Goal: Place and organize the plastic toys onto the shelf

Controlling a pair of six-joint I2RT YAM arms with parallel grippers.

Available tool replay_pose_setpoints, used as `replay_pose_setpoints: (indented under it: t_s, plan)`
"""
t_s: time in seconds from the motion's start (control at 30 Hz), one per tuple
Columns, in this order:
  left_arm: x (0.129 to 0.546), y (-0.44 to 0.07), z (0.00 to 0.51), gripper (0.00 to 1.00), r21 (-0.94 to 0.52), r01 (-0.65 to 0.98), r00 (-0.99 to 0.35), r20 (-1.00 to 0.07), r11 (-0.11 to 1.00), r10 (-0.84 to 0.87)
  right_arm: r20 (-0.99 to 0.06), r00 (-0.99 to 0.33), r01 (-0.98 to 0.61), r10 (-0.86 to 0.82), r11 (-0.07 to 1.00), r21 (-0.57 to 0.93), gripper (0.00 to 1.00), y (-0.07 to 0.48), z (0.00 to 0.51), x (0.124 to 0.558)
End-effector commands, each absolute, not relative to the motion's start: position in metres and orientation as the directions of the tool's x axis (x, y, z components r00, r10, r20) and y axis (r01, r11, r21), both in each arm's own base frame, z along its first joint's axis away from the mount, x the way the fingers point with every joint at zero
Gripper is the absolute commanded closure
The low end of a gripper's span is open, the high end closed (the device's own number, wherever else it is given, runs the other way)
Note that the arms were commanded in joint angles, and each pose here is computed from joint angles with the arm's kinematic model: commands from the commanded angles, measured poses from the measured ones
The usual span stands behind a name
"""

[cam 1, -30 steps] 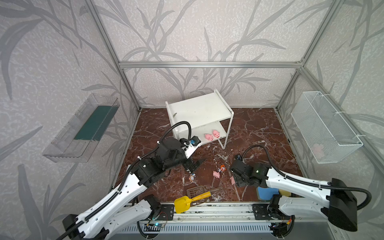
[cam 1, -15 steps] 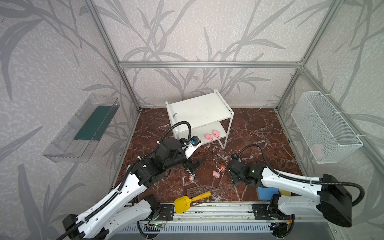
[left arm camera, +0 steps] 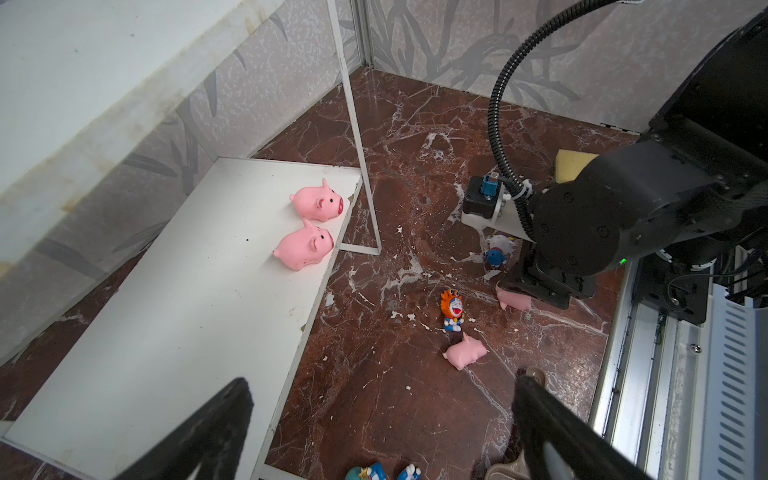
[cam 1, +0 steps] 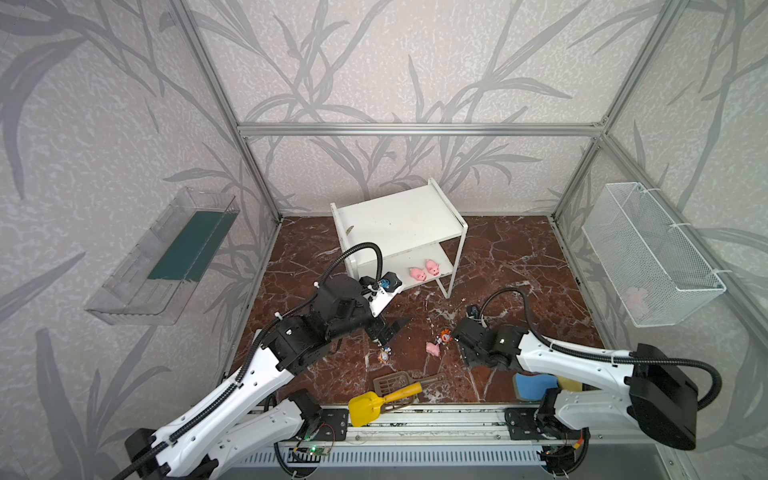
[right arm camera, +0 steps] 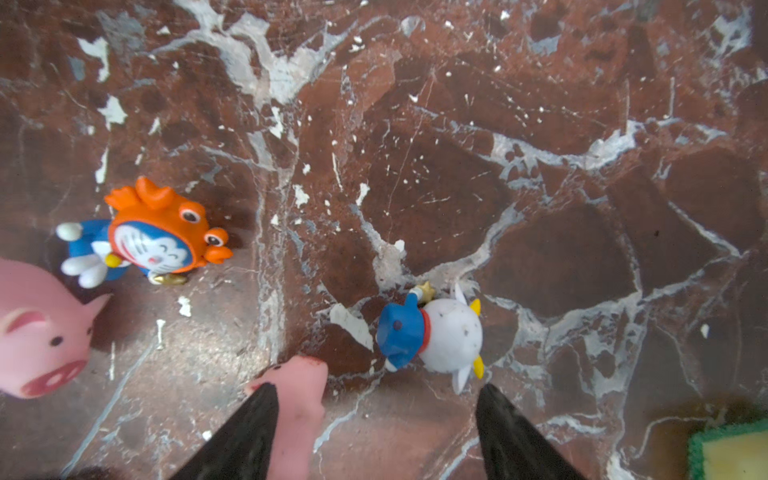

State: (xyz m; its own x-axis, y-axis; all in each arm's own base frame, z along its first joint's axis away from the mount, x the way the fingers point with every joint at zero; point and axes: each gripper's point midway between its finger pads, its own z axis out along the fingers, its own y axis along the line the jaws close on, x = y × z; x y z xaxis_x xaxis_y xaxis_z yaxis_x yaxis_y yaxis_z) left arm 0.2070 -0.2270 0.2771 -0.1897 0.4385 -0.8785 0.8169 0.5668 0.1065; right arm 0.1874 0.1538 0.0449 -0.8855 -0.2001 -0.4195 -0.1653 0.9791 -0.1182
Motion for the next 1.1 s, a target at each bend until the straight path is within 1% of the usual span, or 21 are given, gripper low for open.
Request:
replay_pose_setpoints:
  t_s: [0.0, 0.13, 0.57, 0.8, 1.07]
  plan:
    - [0.207, -0.229, 0.277, 0.01, 0.121, 0.825, -0.171, -0.877, 0.552, 0.449, -0.313, -0.925, -0.152, -0.214, 0.966, -0.209, 0.25, 0.123, 0.030, 0.164]
    - [0.207, -0.230, 0.276, 0.01, 0.119, 0.827, -0.172, -0.876, 0.549, 0.449, -0.309, -0.929, -0.138, -0.202, 0.966, -0.216, 0.24, 0.117, 0.030, 0.162]
    - [0.206, -0.228, 0.279, 0.01, 0.121, 0.826, -0.167, -0.880, 0.551, 0.444, -0.261, -0.940, -0.130, -0.218, 0.939, -0.318, 0.24, 0.108, 0.038, 0.162]
    - [0.206, -0.229, 0.279, 0.01, 0.119, 0.828, -0.166, -0.882, 0.548, 0.442, -0.307, -0.925, -0.135, -0.223, 0.950, -0.281, 0.24, 0.114, 0.049, 0.166]
    - [0.206, -0.229, 0.279, 0.01, 0.119, 0.829, -0.165, -0.882, 0.547, 0.441, -0.263, -0.934, -0.177, -0.242, 0.952, -0.248, 0.24, 0.118, 0.038, 0.155]
